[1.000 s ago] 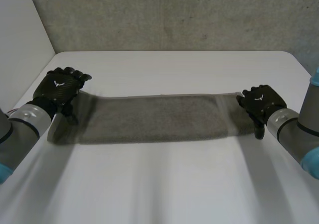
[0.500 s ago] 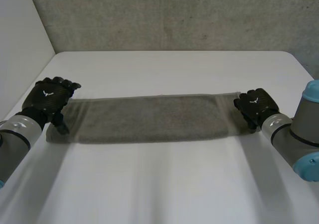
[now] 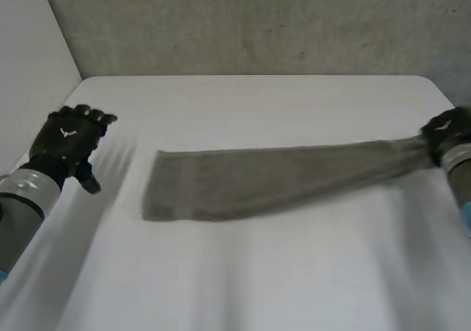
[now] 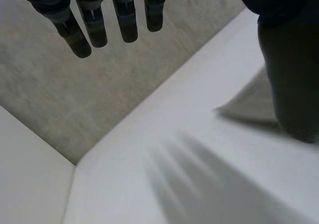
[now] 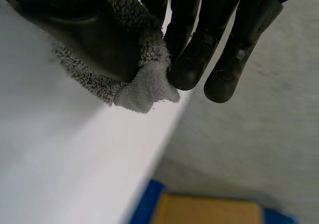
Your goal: Fold the towel.
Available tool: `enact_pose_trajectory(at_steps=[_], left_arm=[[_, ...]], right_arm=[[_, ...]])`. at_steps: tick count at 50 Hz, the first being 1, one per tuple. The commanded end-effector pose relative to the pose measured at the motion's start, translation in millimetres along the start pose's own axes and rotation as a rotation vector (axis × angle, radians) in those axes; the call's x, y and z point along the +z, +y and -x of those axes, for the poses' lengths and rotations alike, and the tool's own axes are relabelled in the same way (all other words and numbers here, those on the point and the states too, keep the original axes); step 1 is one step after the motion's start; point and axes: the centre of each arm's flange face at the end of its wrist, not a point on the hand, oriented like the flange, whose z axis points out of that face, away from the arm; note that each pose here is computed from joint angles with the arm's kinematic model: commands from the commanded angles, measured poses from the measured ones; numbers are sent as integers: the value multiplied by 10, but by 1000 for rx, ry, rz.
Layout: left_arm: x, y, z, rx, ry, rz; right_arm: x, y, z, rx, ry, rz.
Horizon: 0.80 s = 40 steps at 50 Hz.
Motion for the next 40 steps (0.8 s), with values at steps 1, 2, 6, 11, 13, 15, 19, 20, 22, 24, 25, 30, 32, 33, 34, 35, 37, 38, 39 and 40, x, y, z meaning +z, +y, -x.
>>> enact_pose_trajectory(at_steps=[1, 2, 6, 11, 13, 15, 19, 20, 22, 24, 25, 30, 32, 33, 34, 35, 37, 38, 39, 40], left_arm=[[-19, -278, 117, 14, -38, -86], [-5, -339, 144, 12, -46, -106], [18, -456, 147, -3, -45, -142], [50, -668, 71, -57, -23, -205], [61, -689, 52, -69, -21, -211], [65, -733, -1, -78, -18, -219], [69, -741, -90, -80, -6, -216], [81, -743, -130, -80, 1, -216], [94, -740, -175, -82, 10, -214], [122, -724, -260, -86, 28, -206], [122, -724, -261, -86, 28, -206], [217, -697, -399, -93, 47, -193], [239, -706, -441, -94, 50, -193], [258, -720, -492, -94, 58, -196], [258, -720, -493, -94, 58, -196], [276, -739, -547, -95, 66, -201], [287, -764, -604, -95, 75, -206], [287, -782, -661, -96, 83, -210], [291, -793, -702, -96, 91, -213], [291, -793, -702, -96, 91, -213]], right_arm=[[86, -107, -334, -134, 120, -6], [44, -265, -308, -89, 121, -54], [-199, -794, -215, 12, 105, -215], [-853, -1729, 295, 148, -71, -584], [-999, -1865, 513, 162, -144, -658], [-1208, -1996, 932, 175, -281, -743], [-1362, -2017, 1290, 170, -394, -774], [-1394, -1998, 1422, 167, -434, -773], [-1429, -1985, 1512, 162, -463, -771], [-1477, -1959, 1596, 183, -517, -772], [-1478, -1959, 1596, 183, -517, -772], [-1552, -1892, 1637, 266, -647, -781], [-1567, -1891, 1581, 286, -661, -779], [-1536, -1881, 1451, 305, -644, -763], [-1536, -1881, 1449, 305, -644, -763], [-1432, -1823, 1280, 330, -613, -731], [-1313, -1726, 1119, 360, -588, -684], [-1244, -1633, 996, 395, -576, -640], [-1200, -1544, 893, 431, -571, -597], [-1200, -1543, 892, 431, -571, -596]])
